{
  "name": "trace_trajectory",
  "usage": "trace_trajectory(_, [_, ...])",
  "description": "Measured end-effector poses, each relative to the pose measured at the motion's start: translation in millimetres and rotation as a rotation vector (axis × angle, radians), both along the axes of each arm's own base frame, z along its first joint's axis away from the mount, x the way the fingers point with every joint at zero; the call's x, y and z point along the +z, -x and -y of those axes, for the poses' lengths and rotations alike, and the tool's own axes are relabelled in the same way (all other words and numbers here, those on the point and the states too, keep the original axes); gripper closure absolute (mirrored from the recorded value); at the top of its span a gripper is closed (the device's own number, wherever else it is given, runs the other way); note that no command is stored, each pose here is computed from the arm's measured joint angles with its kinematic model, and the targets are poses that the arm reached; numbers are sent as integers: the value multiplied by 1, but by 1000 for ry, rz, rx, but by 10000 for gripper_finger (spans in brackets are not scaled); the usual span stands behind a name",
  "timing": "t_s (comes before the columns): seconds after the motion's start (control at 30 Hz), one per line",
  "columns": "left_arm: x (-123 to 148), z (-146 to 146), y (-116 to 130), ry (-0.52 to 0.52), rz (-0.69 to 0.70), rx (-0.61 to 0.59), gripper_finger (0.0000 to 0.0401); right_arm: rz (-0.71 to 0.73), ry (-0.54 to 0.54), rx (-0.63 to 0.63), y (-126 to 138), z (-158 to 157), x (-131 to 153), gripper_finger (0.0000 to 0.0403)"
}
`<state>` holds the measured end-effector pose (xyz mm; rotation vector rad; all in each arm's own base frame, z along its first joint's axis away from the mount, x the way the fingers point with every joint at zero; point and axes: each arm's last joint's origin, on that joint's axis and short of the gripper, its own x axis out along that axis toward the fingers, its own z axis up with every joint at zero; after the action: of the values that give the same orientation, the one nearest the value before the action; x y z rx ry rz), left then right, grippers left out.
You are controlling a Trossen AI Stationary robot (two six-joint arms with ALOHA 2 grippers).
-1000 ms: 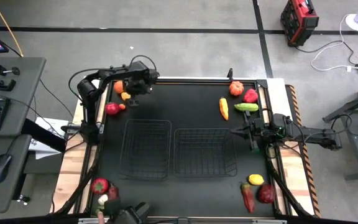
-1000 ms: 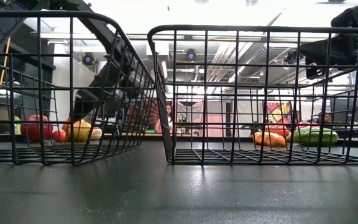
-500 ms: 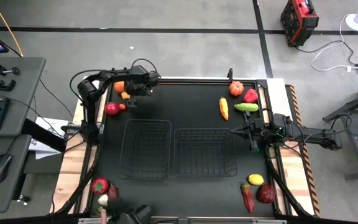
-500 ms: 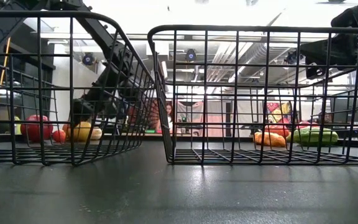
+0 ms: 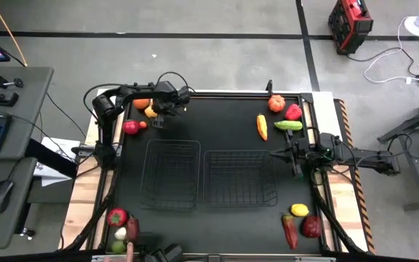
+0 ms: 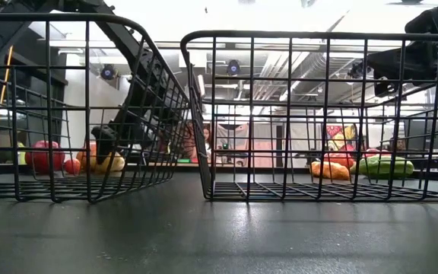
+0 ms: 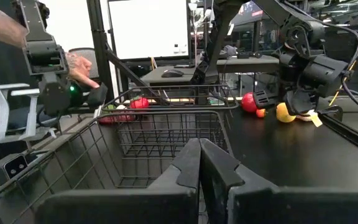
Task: Sort produce into baskets
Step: Put the top yellow lemon into the left wire basket
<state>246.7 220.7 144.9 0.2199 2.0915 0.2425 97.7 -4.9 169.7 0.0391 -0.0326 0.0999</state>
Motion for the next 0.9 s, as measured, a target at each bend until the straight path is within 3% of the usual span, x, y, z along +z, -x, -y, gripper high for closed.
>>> trace_trajectory(0.6, [-2, -17, 9, -16, 109, 139, 102, 0, 0, 0, 0, 0, 0, 402])
trace_trajectory(0.7, [-3, -18, 10, -19, 125, 177, 122, 0, 0, 0, 0, 0, 0, 402])
trace_trajectory(0.83, [-2, -17, 11, -39, 128, 222, 184, 0, 0, 0, 0, 0, 0, 402])
trace_trajectory(0.9, [0, -14, 10, -37, 133, 237, 190, 0, 0, 0, 0, 0, 0, 402])
